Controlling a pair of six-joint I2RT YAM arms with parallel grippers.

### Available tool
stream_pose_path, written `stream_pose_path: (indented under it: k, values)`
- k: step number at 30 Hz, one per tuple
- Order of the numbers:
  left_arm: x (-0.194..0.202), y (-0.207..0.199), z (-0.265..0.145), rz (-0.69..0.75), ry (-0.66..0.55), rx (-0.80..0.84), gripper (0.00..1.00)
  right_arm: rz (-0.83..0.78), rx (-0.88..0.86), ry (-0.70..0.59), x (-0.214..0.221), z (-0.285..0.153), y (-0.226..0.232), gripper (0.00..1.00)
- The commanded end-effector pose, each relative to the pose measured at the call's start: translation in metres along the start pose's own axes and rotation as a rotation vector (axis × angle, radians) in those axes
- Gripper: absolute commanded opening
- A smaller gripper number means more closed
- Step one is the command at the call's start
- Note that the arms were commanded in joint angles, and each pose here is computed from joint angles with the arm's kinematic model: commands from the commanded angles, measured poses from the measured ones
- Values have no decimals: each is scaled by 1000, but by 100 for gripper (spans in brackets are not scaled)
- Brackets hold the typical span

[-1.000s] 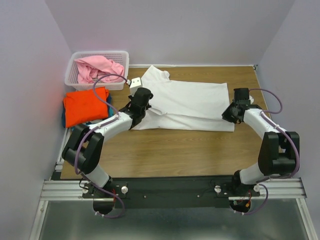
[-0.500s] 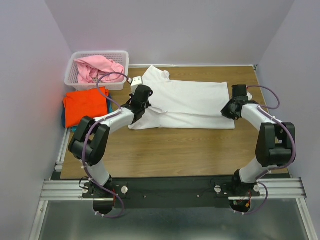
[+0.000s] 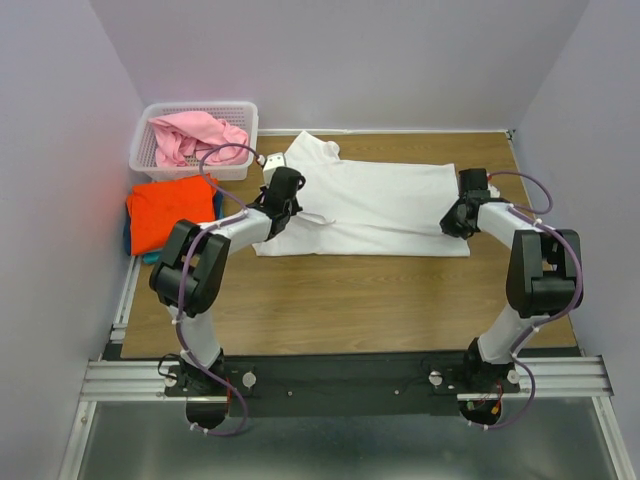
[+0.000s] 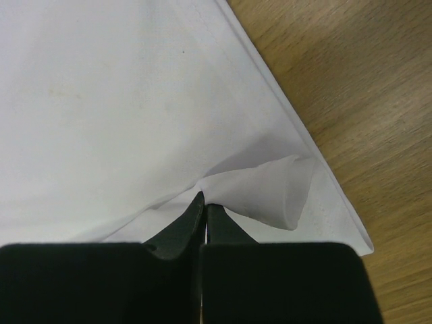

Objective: Fold and stack the t-shirts

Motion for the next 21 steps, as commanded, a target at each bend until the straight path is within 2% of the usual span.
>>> stream_pose_path:
  k: [1,4,6,7,8,10,11,12,15,21]
  values:
    - [-3,-7,8,1,7,26,0,0,49,-55,-16,5,-4,10]
    - [-2,-6,10,-3,14,25,4,-6,57,-52,-15,7,-6,15]
    - [-1,-6,11,-2,20,28,14,-3,67,-52,-15,9,-7,21]
    - [-1,-7,11,-1,23,34,25,-2,69,-51,-15,9,-7,37]
    - [-2,-8,11,-1,22,39,50,-7,62,-48,-15,10,-6,45]
    - [-7,-13,10,0,12,54,57,-10,55,-53,-19,10,-4,62]
    - [-10,-16,9,-1,9,64,65,-8,48,-56,-21,8,-3,68]
    - [-13,-18,8,0,4,69,67,-8,41,-63,-23,7,-1,72]
    - [-22,-25,0,-4,-7,103,77,-7,-2,-91,-33,-5,6,99]
    - [-29,-30,-33,-40,-6,186,84,-1,-67,-159,-38,-42,8,100]
Point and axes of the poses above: each gripper's point midway between its finger pads, its own z axis out along the fingers, its own y axis along the line the jaws close on, x = y × z, the point moved 4 cm from there along -z, back along the fingers, and after that the axes turned 13 degrees about -z, right-handed, at the moved point
